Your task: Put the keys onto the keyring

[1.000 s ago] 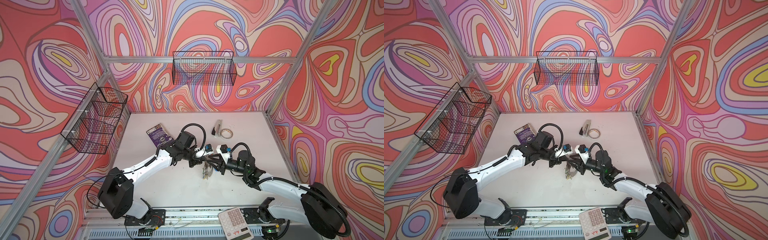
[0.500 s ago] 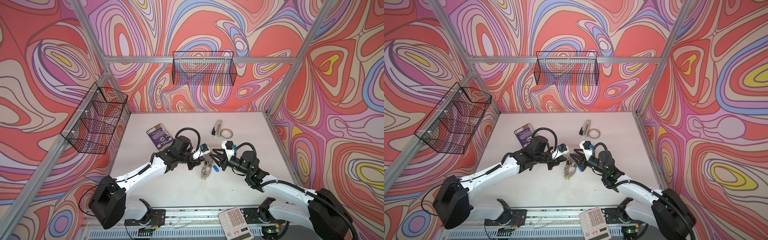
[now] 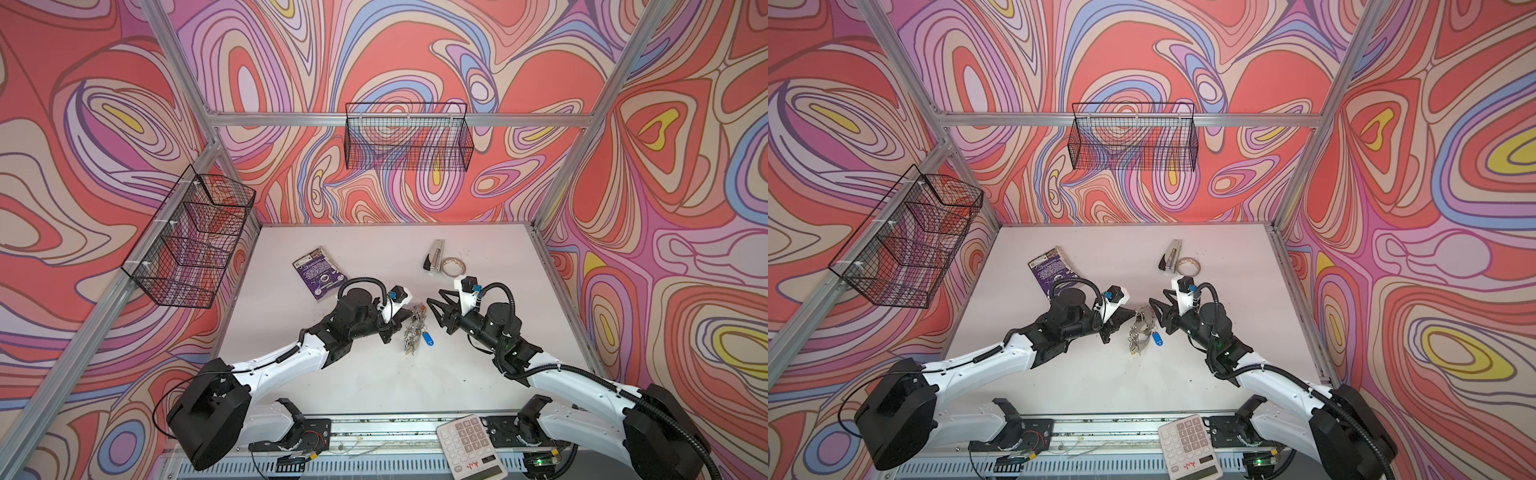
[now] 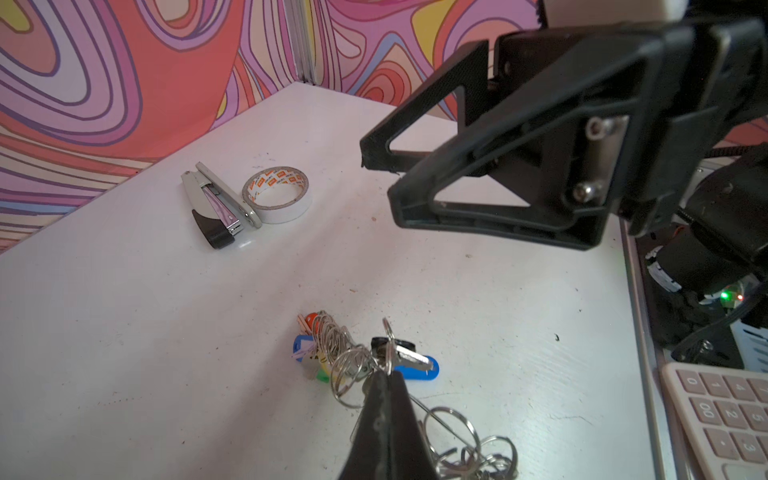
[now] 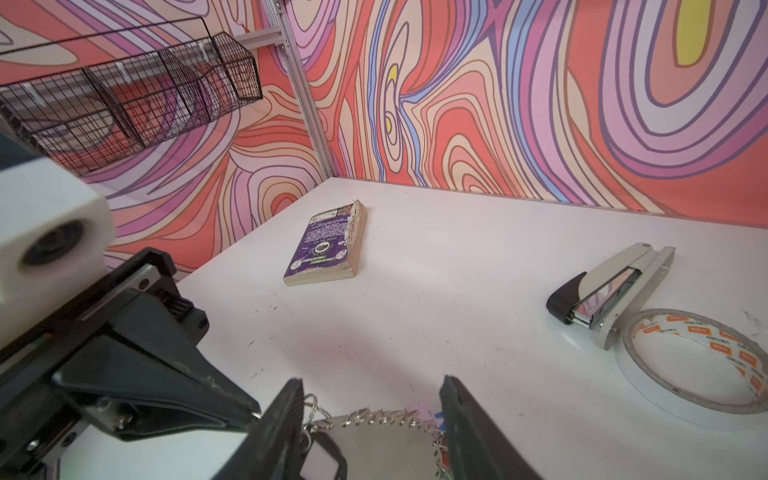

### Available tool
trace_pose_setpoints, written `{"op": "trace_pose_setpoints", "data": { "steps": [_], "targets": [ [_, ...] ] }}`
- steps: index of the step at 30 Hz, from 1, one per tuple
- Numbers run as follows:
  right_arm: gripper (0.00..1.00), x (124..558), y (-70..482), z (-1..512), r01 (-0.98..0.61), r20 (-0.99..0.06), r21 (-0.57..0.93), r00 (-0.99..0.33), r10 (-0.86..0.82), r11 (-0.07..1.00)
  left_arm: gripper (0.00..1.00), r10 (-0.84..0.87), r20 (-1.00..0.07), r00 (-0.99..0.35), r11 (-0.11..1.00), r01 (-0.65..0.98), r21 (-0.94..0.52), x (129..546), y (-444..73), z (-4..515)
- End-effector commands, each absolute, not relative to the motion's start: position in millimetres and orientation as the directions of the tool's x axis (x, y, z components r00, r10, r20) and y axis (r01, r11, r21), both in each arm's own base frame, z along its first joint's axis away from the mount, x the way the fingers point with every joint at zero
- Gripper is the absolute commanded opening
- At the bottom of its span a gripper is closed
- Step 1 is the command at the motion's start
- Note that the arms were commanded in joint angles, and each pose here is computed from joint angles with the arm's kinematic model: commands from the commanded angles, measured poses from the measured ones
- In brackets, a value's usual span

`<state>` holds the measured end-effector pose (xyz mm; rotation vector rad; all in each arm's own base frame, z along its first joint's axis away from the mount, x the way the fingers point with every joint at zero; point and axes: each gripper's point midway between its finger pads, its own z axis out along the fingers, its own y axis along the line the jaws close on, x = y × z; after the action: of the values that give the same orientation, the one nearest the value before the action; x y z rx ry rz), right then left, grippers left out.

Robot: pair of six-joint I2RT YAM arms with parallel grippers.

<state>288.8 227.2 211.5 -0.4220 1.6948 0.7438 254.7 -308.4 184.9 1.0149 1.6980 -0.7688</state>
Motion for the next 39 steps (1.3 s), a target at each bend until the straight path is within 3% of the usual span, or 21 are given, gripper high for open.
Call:
{"op": "trace_pose_setpoints", "data": {
  "steps": [1, 10, 16, 27, 39],
  "targets": [
    [0.59, 297.6, 226.6, 215.2, -0.605, -0.952, 0.273, -0.281, 0.120, 0.748, 0.00, 0.087, -0.994, -0.062, 0.486, 0.874, -0.012, 264.2, -318.7, 234.8],
    [0.67, 306.9, 219.4, 209.6, -0.563, -0.919, 0.355, -0.358, 0.167, 0.746, 0.00, -0.057, -0.998, -0.005, 0.513, 0.858, -0.034, 268.8, -324.7, 243.5],
    [0.65, 317.6, 199.2, 207.5, -0.524, -0.879, 0.452, -0.400, 0.260, 0.722, 0.00, -0.108, -0.994, 0.012, 0.539, 0.841, -0.049, 270.8, -320.6, 233.1],
    [0.64, 318.5, 217.5, 189.5, -0.562, -0.851, 0.484, -0.480, 0.211, 0.671, 0.00, -0.129, -0.991, 0.042, 0.579, 0.814, -0.041, 273.0, -326.8, 219.6],
    [0.63, 320.4, 215.0, 188.9, -0.545, -0.846, 0.484, -0.491, 0.207, 0.685, 0.00, -0.179, -0.979, 0.099, 0.590, 0.807, -0.027, 268.5, -333.9, 249.2]
  ]
}}
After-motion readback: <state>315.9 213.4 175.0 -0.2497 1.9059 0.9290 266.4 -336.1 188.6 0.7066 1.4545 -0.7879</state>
